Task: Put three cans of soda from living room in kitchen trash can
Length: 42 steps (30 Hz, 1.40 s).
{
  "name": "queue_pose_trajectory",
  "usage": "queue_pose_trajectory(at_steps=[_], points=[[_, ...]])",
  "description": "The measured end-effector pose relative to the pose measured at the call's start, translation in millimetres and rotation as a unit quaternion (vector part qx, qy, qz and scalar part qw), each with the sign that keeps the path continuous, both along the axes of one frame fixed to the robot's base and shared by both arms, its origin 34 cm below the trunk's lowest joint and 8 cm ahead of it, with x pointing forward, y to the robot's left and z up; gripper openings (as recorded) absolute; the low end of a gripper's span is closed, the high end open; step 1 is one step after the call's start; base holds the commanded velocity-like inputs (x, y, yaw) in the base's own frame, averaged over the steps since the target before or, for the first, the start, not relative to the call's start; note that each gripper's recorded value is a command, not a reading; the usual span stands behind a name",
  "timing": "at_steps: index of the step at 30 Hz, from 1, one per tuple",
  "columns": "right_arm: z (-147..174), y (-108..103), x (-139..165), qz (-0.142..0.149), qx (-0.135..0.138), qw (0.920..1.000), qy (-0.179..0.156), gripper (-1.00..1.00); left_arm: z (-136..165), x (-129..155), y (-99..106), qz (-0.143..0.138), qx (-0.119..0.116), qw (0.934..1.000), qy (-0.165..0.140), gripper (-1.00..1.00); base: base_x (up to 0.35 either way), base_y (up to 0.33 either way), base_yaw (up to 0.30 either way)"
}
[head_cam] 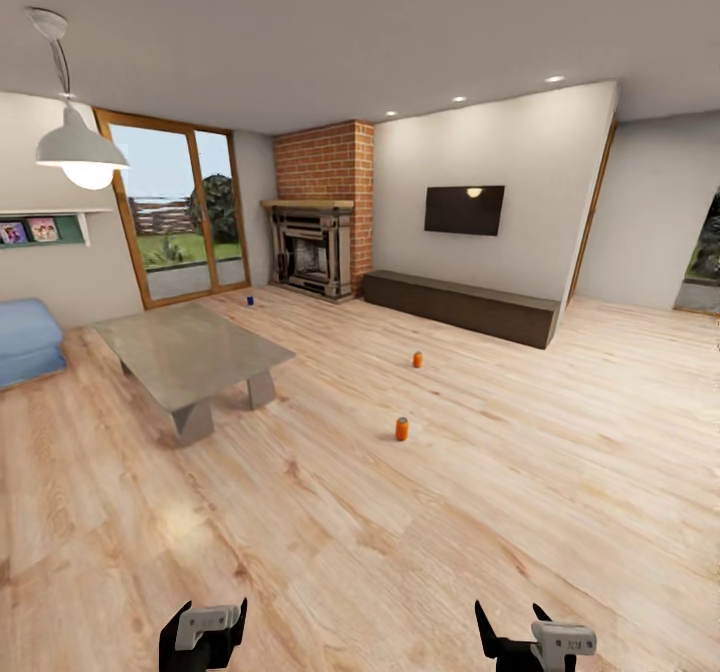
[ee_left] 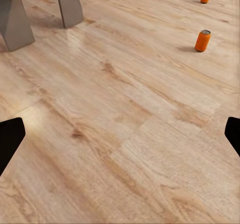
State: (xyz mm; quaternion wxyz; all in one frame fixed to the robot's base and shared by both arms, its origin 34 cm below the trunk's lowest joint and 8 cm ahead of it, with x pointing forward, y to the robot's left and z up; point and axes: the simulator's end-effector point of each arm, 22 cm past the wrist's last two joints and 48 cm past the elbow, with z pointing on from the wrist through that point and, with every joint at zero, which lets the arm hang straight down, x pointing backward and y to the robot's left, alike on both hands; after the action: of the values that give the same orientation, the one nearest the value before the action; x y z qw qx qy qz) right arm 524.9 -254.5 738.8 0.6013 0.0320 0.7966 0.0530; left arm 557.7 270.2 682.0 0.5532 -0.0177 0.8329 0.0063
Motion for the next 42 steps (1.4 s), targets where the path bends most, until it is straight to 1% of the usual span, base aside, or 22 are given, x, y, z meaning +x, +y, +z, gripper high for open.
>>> queue_pose_trajectory(at_steps=[6,15,35,36,42], points=[[2,0,1,0.000,0.000,1.0000,-0.005,1.00,-1,0,0,0.000,0.000,1.0000,0.001,1.00,0.025,0.024,-0.029],[-1,-1,0,-0.001,0.000,1.0000,-0.002,1.00,-4,-1,0,0.000,0.000,1.0000,0.005,1.00,0.004,0.003,-0.038],[-10,-2,-2,-0.003,0.000,0.9999,0.010,1.00,-14,-5,0,0.000,0.000,0.9999,0.016,1.00,0.000,0.000,-0.173],[-10,-10,-2,-0.011,-0.002,0.9999,0.010,1.00,-14,-5,0,0.000,0.000,0.9999,0.017,1.00,0.000,0.000,-0.185],[-12,-18,-3,-0.020,-0.003,0.9997,0.013,1.00,-17,-6,0,0.000,0.000,0.9998,0.020,1.00,0.000,0.000,-0.184]])
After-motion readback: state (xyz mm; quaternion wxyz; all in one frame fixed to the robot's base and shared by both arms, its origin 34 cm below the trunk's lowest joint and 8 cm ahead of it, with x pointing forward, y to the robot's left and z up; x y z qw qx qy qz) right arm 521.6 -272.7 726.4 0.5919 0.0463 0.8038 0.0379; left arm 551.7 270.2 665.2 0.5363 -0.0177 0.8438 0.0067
